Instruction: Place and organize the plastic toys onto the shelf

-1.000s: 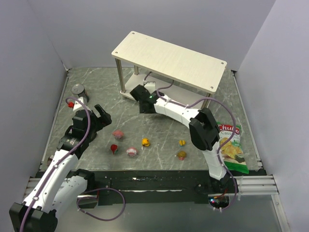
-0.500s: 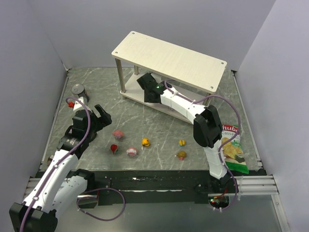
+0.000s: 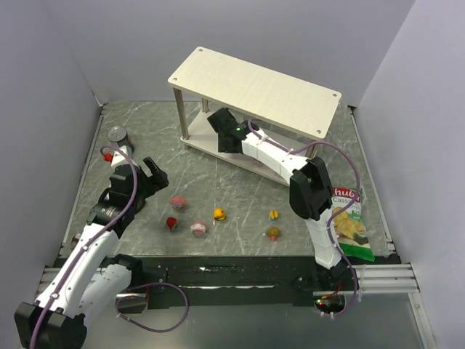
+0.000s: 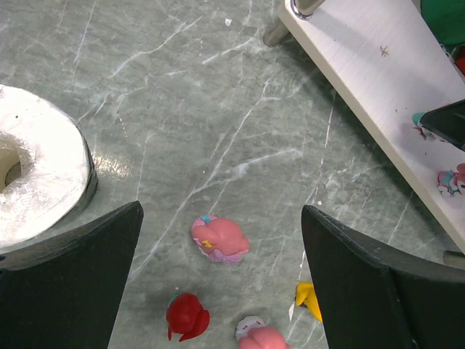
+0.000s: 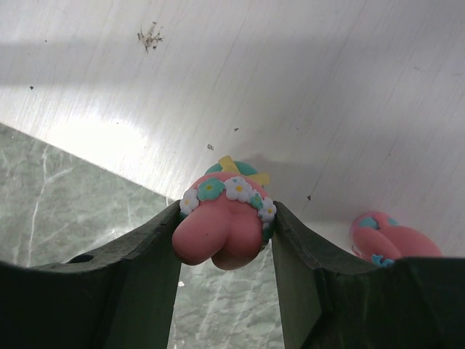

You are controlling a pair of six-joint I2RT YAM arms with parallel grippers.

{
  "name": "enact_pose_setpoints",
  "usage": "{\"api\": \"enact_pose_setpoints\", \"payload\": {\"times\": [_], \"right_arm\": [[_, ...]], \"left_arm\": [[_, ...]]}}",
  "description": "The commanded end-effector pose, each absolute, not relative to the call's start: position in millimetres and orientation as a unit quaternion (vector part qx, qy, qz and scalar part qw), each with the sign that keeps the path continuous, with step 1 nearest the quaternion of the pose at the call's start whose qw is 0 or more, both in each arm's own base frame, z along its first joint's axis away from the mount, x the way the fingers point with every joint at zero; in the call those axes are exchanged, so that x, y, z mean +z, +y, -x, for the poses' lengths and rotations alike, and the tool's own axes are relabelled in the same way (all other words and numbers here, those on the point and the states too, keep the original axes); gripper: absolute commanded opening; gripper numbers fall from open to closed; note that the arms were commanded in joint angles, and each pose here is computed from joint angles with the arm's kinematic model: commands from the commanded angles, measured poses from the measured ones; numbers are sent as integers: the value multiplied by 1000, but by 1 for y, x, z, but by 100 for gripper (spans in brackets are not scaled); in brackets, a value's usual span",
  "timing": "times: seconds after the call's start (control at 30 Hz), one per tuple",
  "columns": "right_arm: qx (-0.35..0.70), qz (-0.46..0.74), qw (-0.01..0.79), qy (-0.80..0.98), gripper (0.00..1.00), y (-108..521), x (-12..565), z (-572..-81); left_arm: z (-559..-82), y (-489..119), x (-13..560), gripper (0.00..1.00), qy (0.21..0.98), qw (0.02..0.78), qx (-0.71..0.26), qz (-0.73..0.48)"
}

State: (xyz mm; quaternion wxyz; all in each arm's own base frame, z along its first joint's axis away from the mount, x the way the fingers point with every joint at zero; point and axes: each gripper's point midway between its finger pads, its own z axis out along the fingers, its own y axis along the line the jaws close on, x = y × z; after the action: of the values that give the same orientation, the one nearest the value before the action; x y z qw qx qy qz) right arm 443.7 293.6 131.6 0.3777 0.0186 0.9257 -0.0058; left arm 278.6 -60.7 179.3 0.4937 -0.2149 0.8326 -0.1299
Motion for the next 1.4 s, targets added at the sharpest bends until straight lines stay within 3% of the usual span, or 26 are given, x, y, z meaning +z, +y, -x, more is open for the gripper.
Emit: {"api": "enact_pose_setpoints", "payload": {"times": [0.0,0.8,1.37], "right_arm": [[-12,-32,402,915,22,285,146,-459],[-42,-29,382,923,27,271,117,-448],[-46,-31,391,919,48,268,127,-449]], "left_arm": [[-285,-60,196,96,822,514,-130,209],[-286,-62,195,96,823,512,-132,207],[-286,-62,195,96,824,511,-132,207]]}}
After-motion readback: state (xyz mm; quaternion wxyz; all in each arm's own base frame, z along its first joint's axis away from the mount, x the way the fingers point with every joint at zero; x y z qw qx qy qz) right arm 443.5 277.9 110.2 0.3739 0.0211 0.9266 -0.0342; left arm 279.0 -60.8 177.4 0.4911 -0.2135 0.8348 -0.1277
